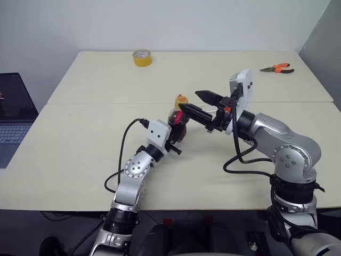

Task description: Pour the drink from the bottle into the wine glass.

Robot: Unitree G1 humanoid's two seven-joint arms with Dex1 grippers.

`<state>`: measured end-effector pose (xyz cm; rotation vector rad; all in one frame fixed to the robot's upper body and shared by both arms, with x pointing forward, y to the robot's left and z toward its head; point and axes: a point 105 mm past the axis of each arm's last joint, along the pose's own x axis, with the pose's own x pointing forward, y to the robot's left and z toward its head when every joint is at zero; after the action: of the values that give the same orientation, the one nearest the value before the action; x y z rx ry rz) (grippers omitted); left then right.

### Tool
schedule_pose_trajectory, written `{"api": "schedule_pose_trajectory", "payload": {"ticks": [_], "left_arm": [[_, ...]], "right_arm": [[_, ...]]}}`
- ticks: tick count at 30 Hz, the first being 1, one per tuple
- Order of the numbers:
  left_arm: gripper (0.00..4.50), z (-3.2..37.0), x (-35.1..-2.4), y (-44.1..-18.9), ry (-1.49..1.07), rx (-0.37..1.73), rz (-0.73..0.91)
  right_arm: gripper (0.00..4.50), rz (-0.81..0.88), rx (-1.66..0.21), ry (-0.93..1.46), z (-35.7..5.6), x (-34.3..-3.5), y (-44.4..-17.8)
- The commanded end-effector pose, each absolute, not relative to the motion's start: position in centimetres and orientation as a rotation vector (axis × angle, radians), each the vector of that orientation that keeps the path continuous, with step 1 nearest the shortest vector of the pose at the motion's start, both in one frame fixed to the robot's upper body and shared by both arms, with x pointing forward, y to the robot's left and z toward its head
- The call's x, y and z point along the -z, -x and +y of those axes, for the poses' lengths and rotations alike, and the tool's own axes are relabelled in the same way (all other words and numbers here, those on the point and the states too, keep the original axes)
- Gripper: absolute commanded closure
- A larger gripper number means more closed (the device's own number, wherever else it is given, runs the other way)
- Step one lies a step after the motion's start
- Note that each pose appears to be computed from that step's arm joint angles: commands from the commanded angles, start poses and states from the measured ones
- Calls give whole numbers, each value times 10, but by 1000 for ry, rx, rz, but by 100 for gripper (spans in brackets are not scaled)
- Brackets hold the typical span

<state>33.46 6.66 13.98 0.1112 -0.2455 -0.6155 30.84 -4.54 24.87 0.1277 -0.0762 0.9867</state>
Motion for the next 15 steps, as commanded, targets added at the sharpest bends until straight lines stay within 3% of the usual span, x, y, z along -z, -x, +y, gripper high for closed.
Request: {"api": "schedule_pose_trajectory", "payload": {"ticks": [1,15], "left_arm": [[376,67,-157,-331,-114,613,-326],[376,65,-156,-331,-120,614,-328]], "right_arm": [[0,-162,-946,-41,-36,-267,-312],[0,-129,-895,5,-12,-257,-337]]}}
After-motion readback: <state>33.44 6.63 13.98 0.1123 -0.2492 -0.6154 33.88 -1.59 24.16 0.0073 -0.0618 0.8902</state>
